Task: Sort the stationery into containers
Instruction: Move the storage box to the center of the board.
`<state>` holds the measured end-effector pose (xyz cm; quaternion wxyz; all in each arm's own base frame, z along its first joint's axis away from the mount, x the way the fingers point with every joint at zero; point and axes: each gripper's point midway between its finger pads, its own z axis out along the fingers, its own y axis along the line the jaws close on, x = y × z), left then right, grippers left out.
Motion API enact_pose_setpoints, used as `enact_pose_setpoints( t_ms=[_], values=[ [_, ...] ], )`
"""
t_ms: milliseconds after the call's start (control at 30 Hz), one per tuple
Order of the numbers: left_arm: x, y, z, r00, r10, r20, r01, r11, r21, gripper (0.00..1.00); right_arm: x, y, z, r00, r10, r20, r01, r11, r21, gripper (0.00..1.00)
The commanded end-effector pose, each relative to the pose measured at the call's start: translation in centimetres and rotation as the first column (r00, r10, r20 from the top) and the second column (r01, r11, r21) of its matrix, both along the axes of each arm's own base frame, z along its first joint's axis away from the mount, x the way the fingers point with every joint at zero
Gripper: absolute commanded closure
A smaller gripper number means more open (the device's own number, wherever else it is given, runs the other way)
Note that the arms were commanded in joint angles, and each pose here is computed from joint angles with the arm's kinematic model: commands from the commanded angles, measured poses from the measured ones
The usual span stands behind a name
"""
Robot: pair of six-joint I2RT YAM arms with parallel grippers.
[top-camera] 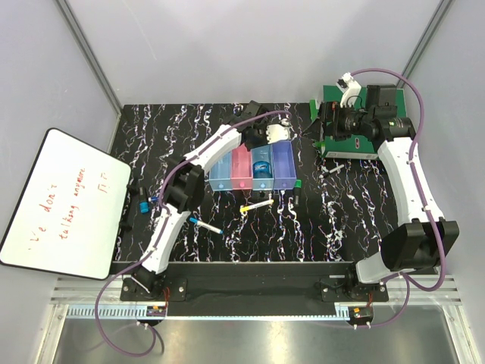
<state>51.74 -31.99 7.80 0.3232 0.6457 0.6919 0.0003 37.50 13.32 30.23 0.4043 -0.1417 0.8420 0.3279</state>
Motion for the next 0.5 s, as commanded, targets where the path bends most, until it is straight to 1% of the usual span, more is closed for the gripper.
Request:
enact_pose_setpoints(
  t_ms=[0, 67, 100, 167, 200, 233, 267, 333, 367, 400, 433, 467],
  values=[
    [3.3, 0.3, 0.9, 0.992, 0.028, 0.119, -0.026, 0.999, -0.019, 0.97, -0.2, 0.1, 1.8, 0.998, -0.002, 0.068, 0.002, 1.0, 0.001, 0.0],
    [3.4, 0.5, 0.5, 0.992, 0.027, 0.123, -0.025, 1.0, -0.011, 0.96, -0.2, 0.1, 1.9, 0.997, -0.002, 0.071, 0.002, 1.0, 0.001, 0.0],
    [3.5, 0.6, 0.5, 0.991, 0.032, 0.128, -0.03, 0.999, -0.013, 0.94, -0.2, 0.1, 2.0, 0.997, -0.002, 0.073, 0.002, 1.0, 0.001, 0.0],
    [3.8, 0.6, 0.6, 0.99, 0.037, 0.134, -0.035, 0.999, -0.019, 0.86, -0.2, 0.1, 2.1, 0.997, -0.002, 0.074, 0.002, 1.0, 0.001, 0.0],
    [3.9, 0.6, 1.1, 0.989, 0.042, 0.143, -0.038, 0.999, -0.027, 0.84, -0.2, 0.1, 2.1, 0.997, -0.001, 0.075, 0.001, 1.0, 0.0, 0.0],
    [4.0, 0.6, 1.4, 0.988, 0.044, 0.147, -0.04, 0.999, -0.035, 0.8, -0.2, 0.1, 2.0, 0.997, -0.002, 0.074, 0.003, 1.0, -0.001, 0.0],
    [4.2, 0.5, 1.9, 0.986, 0.053, 0.156, -0.046, 0.998, -0.05, 0.68, -0.3, 0.1, 1.9, 0.997, -0.002, 0.073, 0.002, 1.0, -0.002, 0.0],
    [4.4, 0.6, 3.2, 0.982, 0.068, 0.178, -0.056, 0.996, -0.074, 0.59, -0.4, 0.1, 1.7, 0.998, -0.002, 0.067, 0.003, 1.0, -0.004, 0.0],
    [4.7, 0.6, 4.0, 0.977, 0.085, 0.194, -0.067, 0.993, -0.093, 0.48, -0.4, 0.1, 1.7, 0.998, -0.002, 0.068, 0.003, 1.0, -0.004, 0.0],
    [4.7, 0.8, 5.3, 0.973, 0.097, 0.211, -0.075, 0.991, -0.111, 0.45, -0.5, 0.0, 1.7, 0.998, -0.002, 0.068, 0.002, 1.0, -0.005, 0.0],
    [4.8, 1.0, 6.1, 0.97, 0.107, 0.218, -0.081, 0.989, -0.126, 0.45, -0.5, 0.0, 1.5, 0.998, -0.002, 0.063, 0.002, 1.0, -0.005, 0.0],
    [4.7, 1.2, 7.8, 0.966, 0.12, 0.23, -0.086, 0.984, -0.155, 0.45, -0.6, 0.1, 1.6, 0.998, 0.001, 0.067, -0.001, 1.0, -0.007, 0.0]
  ],
)
